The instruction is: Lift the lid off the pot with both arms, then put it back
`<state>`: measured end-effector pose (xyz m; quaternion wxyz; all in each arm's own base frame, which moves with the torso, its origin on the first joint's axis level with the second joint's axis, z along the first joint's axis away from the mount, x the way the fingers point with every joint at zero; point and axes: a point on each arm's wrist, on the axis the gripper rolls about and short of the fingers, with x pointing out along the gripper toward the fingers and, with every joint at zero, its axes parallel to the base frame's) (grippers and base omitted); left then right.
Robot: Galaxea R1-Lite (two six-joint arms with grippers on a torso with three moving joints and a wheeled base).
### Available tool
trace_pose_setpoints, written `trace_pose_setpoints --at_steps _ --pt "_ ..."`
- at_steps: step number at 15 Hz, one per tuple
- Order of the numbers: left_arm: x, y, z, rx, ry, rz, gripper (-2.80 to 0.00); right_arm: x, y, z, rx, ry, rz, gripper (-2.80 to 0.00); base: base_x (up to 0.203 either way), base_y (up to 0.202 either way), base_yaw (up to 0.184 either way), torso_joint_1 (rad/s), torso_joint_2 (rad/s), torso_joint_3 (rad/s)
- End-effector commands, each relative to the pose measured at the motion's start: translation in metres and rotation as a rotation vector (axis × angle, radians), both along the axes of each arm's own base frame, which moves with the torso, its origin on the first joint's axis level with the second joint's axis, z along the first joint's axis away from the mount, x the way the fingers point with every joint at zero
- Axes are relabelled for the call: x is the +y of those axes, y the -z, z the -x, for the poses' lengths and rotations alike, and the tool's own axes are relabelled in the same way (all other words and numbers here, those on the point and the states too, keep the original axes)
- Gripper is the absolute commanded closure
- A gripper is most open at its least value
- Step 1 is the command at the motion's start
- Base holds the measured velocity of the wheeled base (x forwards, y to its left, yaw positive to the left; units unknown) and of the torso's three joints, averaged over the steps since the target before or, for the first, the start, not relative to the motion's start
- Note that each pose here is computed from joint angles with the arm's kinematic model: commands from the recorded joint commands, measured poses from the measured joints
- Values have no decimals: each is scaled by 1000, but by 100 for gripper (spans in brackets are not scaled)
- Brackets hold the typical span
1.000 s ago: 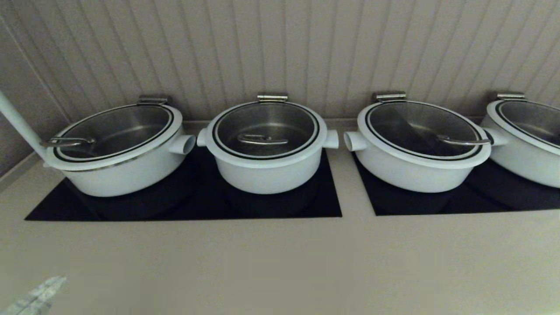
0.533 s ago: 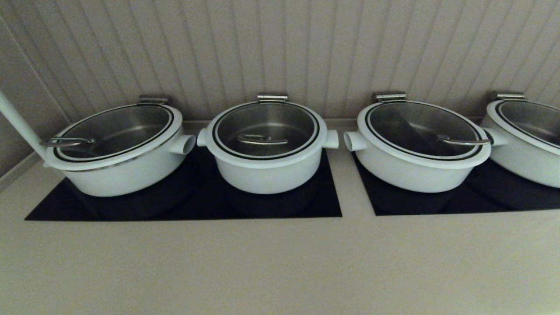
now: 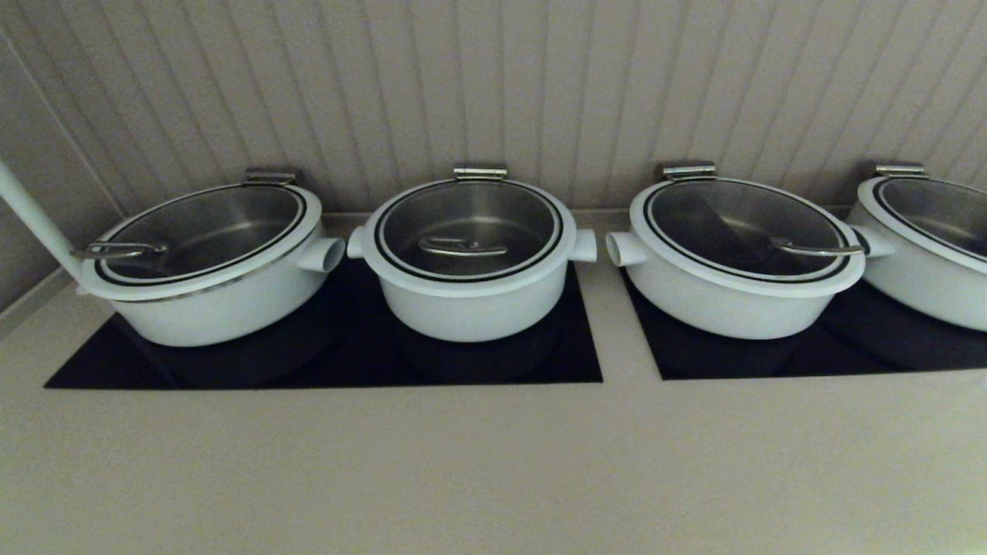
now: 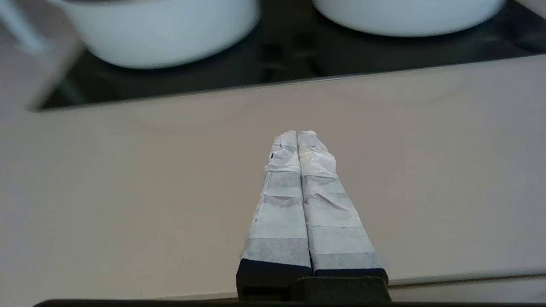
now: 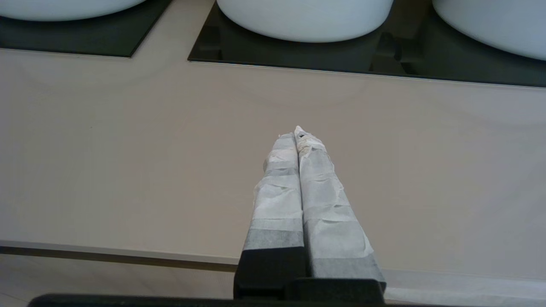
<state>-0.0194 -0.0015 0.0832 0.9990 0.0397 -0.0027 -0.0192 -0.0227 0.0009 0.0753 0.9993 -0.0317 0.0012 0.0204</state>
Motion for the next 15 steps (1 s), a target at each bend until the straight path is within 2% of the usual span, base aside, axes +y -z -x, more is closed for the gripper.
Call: trace_pose_setpoints --at_steps 1,4,15 --pt "1 4 3 -32 -49 -46 0 0 0 0 -1 -1 1 0 0 0 0 0 0 0" --pt "1 8 3 6 -44 -71 0 0 0 0 -1 -1 1 0 0 0 0 0 0 0" --pt "1 8 3 5 -32 -65 0 0 0 0 -1 -1 1 0 0 0 0 0 0 0"
